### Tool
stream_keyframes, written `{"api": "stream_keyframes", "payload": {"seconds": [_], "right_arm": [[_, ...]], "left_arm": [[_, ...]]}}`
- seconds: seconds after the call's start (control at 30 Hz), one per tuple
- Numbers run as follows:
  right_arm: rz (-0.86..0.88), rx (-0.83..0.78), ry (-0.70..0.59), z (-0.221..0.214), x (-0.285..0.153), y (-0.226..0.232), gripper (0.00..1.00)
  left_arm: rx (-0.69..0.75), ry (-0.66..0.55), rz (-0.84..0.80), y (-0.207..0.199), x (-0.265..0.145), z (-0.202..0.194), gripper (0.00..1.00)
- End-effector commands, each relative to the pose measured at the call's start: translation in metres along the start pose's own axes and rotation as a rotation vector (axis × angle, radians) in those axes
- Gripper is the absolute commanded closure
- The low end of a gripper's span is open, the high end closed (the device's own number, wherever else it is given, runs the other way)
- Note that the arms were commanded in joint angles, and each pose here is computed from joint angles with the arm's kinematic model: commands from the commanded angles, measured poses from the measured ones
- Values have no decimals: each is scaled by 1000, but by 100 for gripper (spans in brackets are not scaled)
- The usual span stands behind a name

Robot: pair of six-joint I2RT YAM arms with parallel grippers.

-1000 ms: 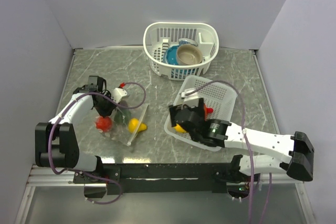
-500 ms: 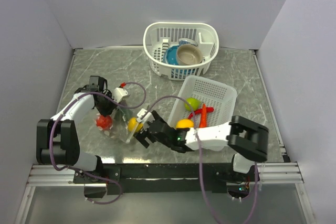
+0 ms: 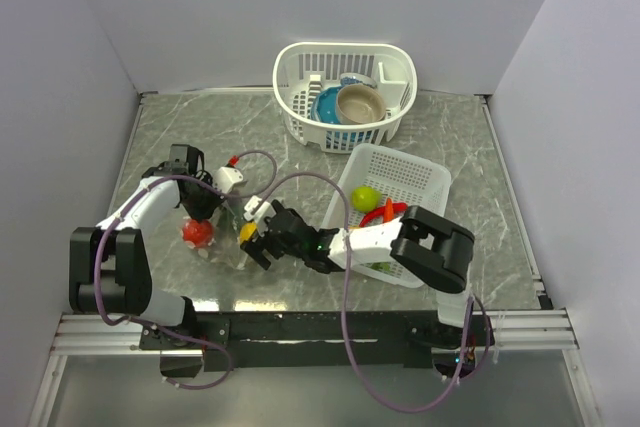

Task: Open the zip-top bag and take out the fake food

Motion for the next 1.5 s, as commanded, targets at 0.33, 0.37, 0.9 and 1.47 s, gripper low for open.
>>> {"api": "stream_keyframes", "payload": {"seconds": [0.33,0.37,0.9,1.47], "right_arm": [[103,105,-78,9,2,9,38],[94,112,-95,11,-3,8,47],[-189,167,-106,54,-141,-25,70],[-1228,563,-103,-22,-218,-87,0]], "left_arm": [[30,-2,3,2,-2,4,99],[32,-4,10,2,-4,4,99],[35,10,36,2,-2,0,99],[29,-249,-23,0,-70,55,99]]}}
Point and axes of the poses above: each gripper's point midway between its finger pads, its own x axis out along the fingers, its own y axis along the line the jaws close on, z = x × y, the point moved 10 cm from there along -x, back along the fingers, and after that the axes turned 5 degrees about x, right-handed, at the moved point
